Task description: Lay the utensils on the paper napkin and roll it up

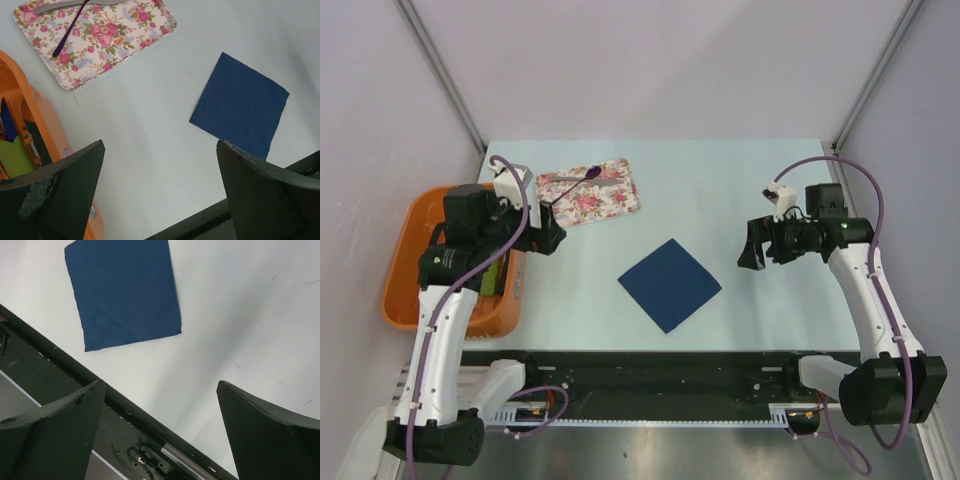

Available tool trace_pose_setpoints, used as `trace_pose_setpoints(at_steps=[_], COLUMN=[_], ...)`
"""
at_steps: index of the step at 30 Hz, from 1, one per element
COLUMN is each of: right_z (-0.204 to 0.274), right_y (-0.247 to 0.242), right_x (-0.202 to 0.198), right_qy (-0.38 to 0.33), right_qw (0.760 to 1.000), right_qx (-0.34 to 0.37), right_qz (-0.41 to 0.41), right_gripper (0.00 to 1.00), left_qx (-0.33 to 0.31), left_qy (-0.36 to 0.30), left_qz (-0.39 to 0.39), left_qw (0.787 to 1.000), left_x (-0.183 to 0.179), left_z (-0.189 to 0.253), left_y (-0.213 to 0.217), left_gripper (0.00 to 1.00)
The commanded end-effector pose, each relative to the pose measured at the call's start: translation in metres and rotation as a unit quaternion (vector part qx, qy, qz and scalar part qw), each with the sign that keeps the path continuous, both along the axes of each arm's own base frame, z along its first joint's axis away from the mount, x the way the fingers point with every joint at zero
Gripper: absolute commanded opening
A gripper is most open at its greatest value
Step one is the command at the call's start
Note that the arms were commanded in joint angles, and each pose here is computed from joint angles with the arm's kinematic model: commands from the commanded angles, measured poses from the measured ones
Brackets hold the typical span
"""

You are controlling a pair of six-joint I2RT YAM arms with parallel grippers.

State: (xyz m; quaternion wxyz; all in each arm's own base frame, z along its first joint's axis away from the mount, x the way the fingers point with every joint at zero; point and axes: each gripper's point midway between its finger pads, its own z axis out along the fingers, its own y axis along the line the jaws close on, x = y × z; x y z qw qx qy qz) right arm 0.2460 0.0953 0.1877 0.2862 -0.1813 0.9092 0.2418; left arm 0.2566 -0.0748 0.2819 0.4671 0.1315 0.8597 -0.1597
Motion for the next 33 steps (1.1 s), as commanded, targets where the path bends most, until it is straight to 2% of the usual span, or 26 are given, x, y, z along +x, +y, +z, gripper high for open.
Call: trace_pose_setpoints(at_steps=[1,9,14,17,21,25,33], right_z=[0.009,0.01,0.024,0.042,0.063,0.056,0.025], right_y=[0.001,0.0,-0.021,-0.03,-0.028,-0.024,-0.007], right_x=[-0.003,0.004,0.012,0.02,0.028,0.032,0.026], right_qy=[-0.02,-0.042,-0.08,-0.124,-0.18,-0.158,-0.101], right_qw=[1.0,0.999,0.993,0.985,0.977,0.982,0.994], right_qx=[0.007,0.007,-0.037,-0.044,-0.031,-0.024,-0.007], right_qz=[-0.001,-0.019,-0.073,-0.109,-0.108,-0.103,-0.034], right_gripper=[1.0,1.0,1.0,1.0,1.0,1.0,1.0], left_qx=[-0.012,0.008,0.01,0.005,0.012,0.046,0.046], left_qy=[-0.02,-0.024,0.004,-0.017,-0.074,-0.075,-0.034], left_qz=[0.021,0.009,0.01,0.0,-0.032,-0.068,-0.117], left_qw=[1.0,1.0,1.0,1.0,0.997,0.994,0.992], left_x=[0.001,-0.005,0.008,0.013,0.021,0.043,0.101], left_z=[0.015,0.031,0.021,0.022,0.036,0.031,0.002], left_y=[0.004,0.007,0.007,0.003,-0.003,-0.004,-0.02], left_gripper=[1.0,1.0,0.99,1.0,1.0,1.0,1.0])
